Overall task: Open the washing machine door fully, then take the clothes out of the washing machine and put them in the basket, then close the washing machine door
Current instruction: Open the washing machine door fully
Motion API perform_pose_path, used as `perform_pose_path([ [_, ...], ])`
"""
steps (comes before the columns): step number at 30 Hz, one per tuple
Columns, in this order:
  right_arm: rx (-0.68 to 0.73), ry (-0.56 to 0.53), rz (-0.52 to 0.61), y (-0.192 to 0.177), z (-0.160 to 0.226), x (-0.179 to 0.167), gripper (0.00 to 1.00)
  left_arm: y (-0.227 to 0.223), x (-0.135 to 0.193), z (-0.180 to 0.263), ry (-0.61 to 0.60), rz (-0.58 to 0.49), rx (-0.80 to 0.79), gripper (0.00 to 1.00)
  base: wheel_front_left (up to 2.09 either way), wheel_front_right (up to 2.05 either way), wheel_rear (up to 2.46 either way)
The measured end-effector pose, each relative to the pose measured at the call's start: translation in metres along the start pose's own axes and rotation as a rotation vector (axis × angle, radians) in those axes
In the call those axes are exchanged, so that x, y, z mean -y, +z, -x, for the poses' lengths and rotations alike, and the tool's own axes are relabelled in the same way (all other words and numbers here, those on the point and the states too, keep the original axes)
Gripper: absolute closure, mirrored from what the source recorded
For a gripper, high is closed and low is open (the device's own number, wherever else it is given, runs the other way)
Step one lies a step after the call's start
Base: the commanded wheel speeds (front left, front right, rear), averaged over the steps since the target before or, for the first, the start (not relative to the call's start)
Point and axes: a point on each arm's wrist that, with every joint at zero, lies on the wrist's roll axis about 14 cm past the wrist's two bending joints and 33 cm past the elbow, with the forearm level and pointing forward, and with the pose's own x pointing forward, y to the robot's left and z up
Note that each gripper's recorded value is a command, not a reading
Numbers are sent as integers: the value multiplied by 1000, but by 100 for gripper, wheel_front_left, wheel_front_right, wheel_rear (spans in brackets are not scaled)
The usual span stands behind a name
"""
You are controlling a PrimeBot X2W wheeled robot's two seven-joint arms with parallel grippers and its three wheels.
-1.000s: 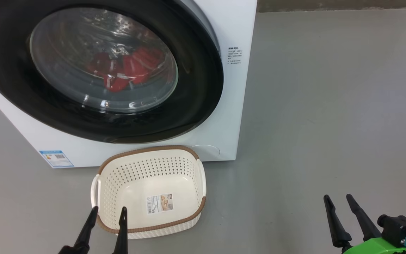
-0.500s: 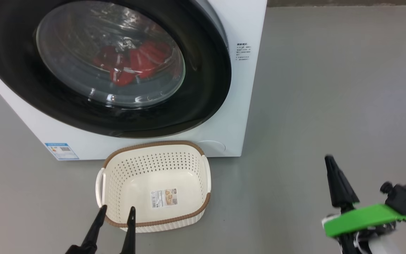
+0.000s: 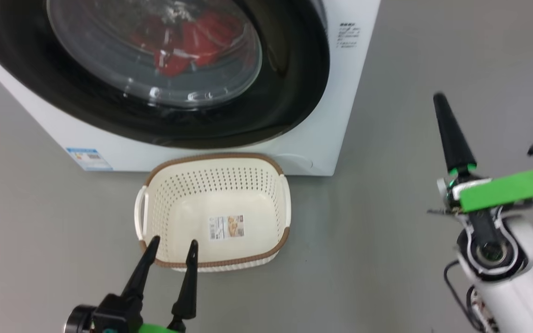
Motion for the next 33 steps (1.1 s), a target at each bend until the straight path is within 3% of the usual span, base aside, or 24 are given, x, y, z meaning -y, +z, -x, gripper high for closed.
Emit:
perform_pose_path([
  [11,-253,74,-284,-23,-58,-5,100,-11,4,-31,9,30,-23,0,0,0,0],
  [23,-550,121,-476,-53,-100,17,100,-31,0,-50,29,49,-67,0,0,0,0],
  [33,-678,170,-506,-76,-132,16,100,-43,-7,-50,52,49,-103,0,0,0,0],
])
